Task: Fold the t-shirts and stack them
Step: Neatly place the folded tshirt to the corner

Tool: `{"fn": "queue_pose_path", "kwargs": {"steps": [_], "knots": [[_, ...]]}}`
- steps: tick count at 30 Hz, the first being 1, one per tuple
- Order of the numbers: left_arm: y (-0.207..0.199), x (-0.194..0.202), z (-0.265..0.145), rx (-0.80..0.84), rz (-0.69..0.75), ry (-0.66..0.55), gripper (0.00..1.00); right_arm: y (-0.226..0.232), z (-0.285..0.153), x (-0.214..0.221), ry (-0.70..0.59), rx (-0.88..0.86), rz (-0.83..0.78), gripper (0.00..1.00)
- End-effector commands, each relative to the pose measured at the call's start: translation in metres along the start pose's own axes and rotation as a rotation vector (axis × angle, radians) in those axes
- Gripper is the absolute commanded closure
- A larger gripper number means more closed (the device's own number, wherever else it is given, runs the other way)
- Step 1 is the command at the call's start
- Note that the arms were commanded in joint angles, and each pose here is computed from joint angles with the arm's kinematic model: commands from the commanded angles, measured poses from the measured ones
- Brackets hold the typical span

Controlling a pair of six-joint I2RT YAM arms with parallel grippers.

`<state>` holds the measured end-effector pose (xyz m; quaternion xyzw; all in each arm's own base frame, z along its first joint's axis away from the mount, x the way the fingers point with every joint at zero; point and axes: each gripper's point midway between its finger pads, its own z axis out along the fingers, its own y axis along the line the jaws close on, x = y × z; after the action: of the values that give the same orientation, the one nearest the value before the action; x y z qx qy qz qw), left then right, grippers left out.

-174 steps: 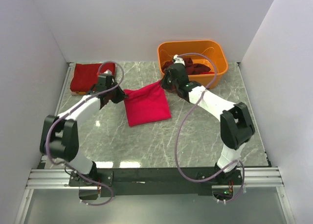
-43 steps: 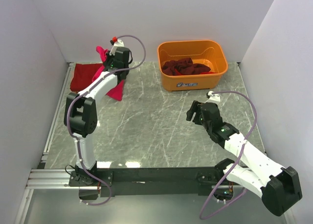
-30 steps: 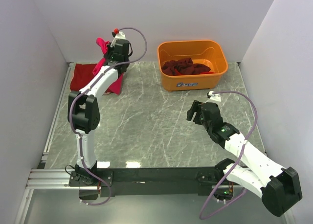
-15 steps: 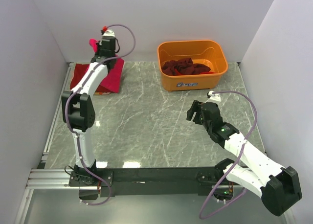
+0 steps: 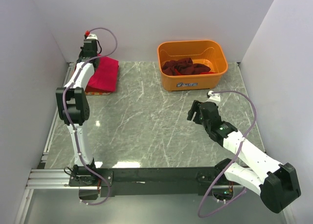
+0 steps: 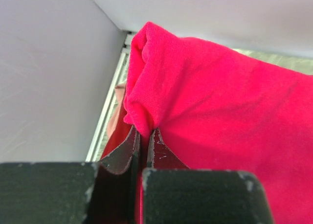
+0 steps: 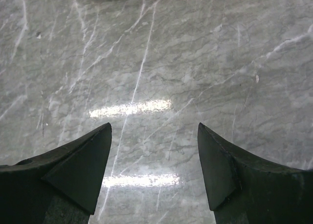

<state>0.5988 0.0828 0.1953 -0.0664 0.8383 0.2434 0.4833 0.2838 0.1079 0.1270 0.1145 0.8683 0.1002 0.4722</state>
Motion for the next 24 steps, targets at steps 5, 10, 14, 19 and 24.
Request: {"fn": "queue_pose_path", "kwargs": {"steps": [5, 10, 14, 19, 24], "knots": [[0.034, -0.019, 0.027, -0.059, -0.082, -0.079, 0.99, -0.001, 0.0, -0.022, -0.036, 0.05, 0.016, 0.23], [0.048, -0.011, 0.038, -0.101, -0.097, -0.069, 0.99, -0.001, -0.002, -0.02, -0.022, 0.059, 0.032, 0.23], [0.054, -0.002, 0.044, -0.135, -0.084, -0.058, 0.99, -0.008, -0.006, -0.018, -0.015, 0.09, 0.042, 0.23], [0.063, 0.006, 0.051, -0.182, -0.111, -0.034, 0.99, -0.016, -0.011, -0.021, -0.034, 0.12, 0.055, 0.23], [0.077, 0.014, 0.055, -0.275, -0.123, -0.018, 0.82, -0.02, -0.017, -0.024, -0.051, 0.136, 0.062, 0.23]]}}
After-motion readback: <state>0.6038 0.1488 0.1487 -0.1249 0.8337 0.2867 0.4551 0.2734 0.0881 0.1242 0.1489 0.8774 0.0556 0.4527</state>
